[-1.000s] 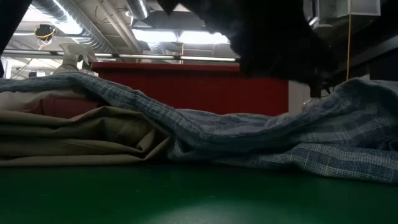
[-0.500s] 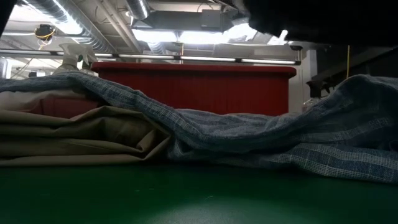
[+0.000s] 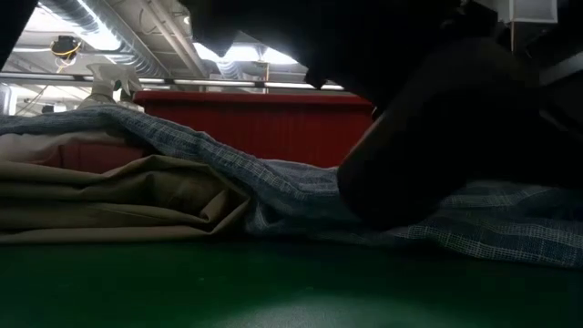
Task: Fold Laundry from Bin
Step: Fold the blue polo shirt
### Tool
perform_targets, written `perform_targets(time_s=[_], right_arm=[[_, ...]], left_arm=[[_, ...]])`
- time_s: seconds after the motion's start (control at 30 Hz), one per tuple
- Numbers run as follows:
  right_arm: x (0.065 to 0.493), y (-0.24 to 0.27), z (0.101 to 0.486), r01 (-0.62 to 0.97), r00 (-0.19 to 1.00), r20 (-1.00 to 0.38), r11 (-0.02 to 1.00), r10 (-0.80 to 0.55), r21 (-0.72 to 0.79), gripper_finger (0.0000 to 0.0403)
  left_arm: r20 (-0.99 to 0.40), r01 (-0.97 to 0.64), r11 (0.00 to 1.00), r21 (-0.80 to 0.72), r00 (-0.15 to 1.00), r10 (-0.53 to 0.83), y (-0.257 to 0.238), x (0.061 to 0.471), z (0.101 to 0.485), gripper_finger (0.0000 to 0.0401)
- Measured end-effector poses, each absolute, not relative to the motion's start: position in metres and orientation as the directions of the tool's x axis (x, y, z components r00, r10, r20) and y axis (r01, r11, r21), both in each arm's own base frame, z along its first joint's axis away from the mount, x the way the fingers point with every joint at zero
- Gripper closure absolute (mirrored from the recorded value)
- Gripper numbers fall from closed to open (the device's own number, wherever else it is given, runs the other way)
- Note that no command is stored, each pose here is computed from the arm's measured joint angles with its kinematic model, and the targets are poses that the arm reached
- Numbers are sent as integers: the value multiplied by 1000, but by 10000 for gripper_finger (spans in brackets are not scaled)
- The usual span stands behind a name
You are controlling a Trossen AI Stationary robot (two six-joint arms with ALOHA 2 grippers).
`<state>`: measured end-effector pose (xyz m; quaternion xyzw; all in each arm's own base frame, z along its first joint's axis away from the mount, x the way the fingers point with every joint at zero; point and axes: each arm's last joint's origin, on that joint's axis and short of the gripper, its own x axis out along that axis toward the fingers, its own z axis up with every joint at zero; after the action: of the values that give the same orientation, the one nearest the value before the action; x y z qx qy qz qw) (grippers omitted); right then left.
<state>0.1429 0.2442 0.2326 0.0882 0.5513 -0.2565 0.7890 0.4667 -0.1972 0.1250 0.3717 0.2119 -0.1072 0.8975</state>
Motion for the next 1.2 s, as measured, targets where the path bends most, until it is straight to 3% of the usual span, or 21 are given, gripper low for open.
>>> perform_targets(time_s=[0.2,0.47,0.7,0.93,1.1,1.2], right_arm=[[143,244,233,502,260,-915,853,-308,-144,395],[143,244,233,502,260,-915,853,-308,-144,395],[143,244,233,502,260,-915,853,-308,-144,395],[142,246,232,503,222,-935,854,-278,-134,395],[144,256,230,465,179,-973,884,-147,-47,395],[148,266,230,412,205,-978,909,-29,60,395]], left_arm=[[-463,388,597,702,886,-31,-190,470,125,225],[-476,291,749,595,879,37,-158,481,123,225],[-488,335,757,561,873,-25,-153,483,123,232],[-491,312,834,455,869,-58,-162,480,123,305],[-484,275,911,307,869,-99,-169,477,129,387],[-484,272,944,184,861,-154,-171,475,136,393]])
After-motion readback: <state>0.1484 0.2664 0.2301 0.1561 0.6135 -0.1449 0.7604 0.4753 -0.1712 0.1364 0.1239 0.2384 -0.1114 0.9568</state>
